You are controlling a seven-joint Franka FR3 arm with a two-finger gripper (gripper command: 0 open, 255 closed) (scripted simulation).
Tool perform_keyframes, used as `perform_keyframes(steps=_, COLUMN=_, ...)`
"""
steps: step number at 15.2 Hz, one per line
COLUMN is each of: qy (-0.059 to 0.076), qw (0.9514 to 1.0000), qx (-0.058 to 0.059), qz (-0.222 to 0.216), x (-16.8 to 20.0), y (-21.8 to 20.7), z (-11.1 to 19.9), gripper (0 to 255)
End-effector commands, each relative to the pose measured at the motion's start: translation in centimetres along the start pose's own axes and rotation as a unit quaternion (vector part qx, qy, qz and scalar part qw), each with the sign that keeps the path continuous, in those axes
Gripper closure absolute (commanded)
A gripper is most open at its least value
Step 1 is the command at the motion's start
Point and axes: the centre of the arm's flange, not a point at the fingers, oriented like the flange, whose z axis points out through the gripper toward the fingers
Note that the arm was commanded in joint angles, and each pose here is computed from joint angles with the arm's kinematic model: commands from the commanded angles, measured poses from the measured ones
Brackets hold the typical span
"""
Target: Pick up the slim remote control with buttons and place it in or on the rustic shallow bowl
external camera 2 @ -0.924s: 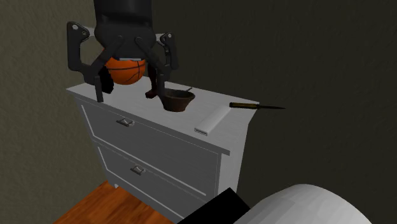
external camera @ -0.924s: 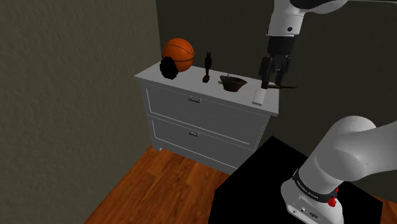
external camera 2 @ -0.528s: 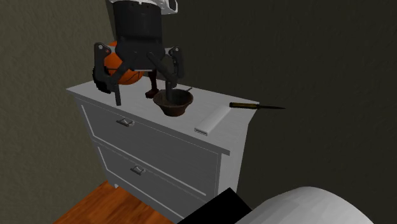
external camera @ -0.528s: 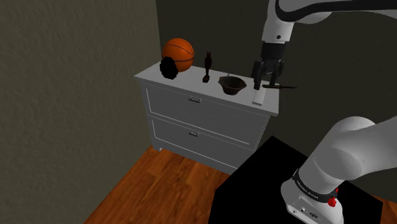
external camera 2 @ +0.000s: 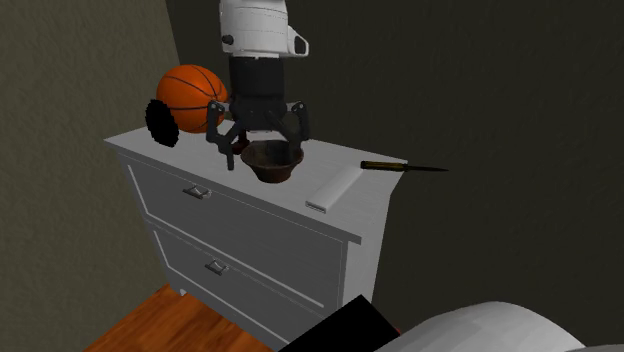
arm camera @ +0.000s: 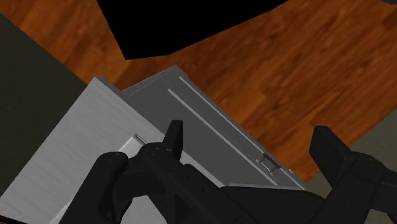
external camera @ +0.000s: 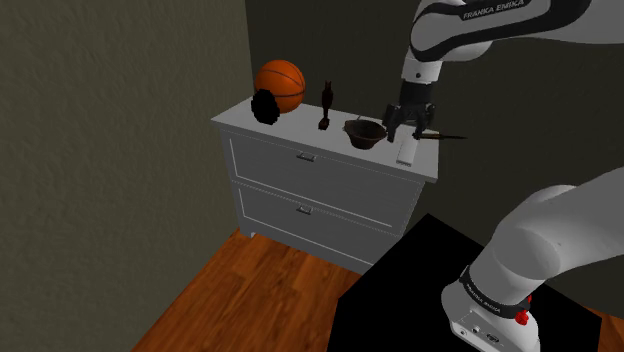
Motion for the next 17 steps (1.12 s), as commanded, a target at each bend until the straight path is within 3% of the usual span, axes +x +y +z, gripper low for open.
perform_keyframes(steps=1, qy=0.009, qw=0.9995, qx=-0.002, qz=0.029, x=2.0, y=1.4, z=0.9, gripper=0)
perform_keyframes(steps=5, qy=0.024, qw=0.9961, qx=-0.005, qz=0.085, x=5.5, y=4.3, z=2.7, gripper=0)
perform_keyframes(steps=9, qy=0.039, qw=0.9892, qx=-0.008, qz=0.141, x=8.7, y=7.6, z=4.4, gripper=0)
perform_keyframes(steps=13, qy=0.054, qw=0.9790, qx=-0.012, qz=0.196, x=11.5, y=11.2, z=5.9, gripper=0)
perform_keyframes(steps=17, qy=0.068, qw=0.9655, qx=-0.015, qz=0.251, x=14.0, y=15.2, z=7.4, gripper=0)
